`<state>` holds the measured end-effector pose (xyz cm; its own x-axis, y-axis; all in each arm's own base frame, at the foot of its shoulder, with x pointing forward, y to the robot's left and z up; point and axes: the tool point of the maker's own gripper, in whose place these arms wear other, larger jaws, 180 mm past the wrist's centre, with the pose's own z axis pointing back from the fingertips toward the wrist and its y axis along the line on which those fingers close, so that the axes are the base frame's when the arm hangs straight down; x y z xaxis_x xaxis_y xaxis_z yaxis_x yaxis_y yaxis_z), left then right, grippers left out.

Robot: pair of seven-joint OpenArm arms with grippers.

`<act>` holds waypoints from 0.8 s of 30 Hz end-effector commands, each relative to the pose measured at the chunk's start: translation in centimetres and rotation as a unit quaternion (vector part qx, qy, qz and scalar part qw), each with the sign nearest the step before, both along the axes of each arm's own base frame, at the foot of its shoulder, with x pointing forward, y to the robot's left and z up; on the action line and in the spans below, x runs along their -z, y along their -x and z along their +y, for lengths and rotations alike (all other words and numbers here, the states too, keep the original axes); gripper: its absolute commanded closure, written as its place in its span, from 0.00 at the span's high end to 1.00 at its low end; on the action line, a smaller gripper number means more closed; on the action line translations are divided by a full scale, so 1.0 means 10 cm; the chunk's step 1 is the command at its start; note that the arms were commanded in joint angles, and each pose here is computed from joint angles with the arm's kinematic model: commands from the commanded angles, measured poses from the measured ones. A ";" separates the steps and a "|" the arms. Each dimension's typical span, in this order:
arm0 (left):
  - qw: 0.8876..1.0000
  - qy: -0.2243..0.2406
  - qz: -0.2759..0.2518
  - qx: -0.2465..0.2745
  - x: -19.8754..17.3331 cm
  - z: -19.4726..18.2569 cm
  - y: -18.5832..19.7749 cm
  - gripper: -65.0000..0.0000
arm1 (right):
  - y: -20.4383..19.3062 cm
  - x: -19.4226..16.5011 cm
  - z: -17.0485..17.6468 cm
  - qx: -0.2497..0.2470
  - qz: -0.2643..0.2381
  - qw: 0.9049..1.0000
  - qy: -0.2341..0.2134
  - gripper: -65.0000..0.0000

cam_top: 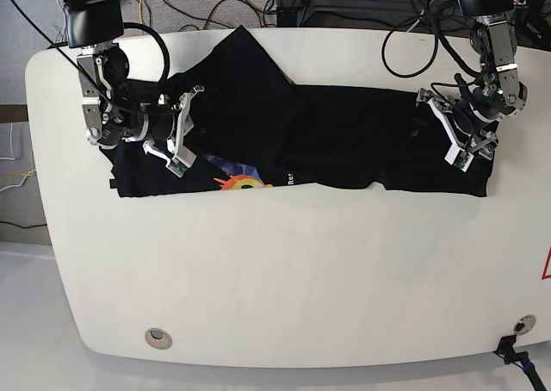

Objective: Fold the T-shirt properly
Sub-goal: 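Regrasp the folded shirt edges with both grippers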

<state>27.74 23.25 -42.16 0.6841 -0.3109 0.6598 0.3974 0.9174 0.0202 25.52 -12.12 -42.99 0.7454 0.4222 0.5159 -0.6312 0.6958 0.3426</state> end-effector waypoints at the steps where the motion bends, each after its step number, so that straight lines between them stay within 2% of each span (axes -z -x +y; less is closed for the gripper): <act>1: 0.999 -0.034 0.020 -0.001 0.02 0.13 0.00 1.00 | -0.03 0.12 -0.11 0.002 0.007 0.999 0.032 0.00; 9: 0.999 -0.037 -0.001 -0.002 -0.11 0.16 -0.17 1.00 | -0.21 -0.12 0.01 -0.016 -0.039 0.999 0.026 0.00; 14: 0.997 -0.071 0.009 0.000 -0.08 0.29 -0.14 1.00 | -0.27 -0.04 -0.27 0.031 -0.030 0.999 0.030 0.00; 20: 0.997 -0.073 0.000 0.003 -0.14 0.27 -0.17 1.00 | -0.31 -0.08 -0.26 0.038 -0.036 0.998 0.025 0.00; 24: 0.995 -0.086 -0.039 0.014 -0.40 0.22 -0.29 1.00 | -0.43 -0.39 -0.10 0.014 -0.090 0.996 0.018 0.00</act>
<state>29.19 24.69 -40.88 0.6755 -0.4014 0.6186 0.4166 0.8999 0.1290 28.23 -12.63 -41.66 0.7191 0.3696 0.5885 -0.6204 0.7230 0.3040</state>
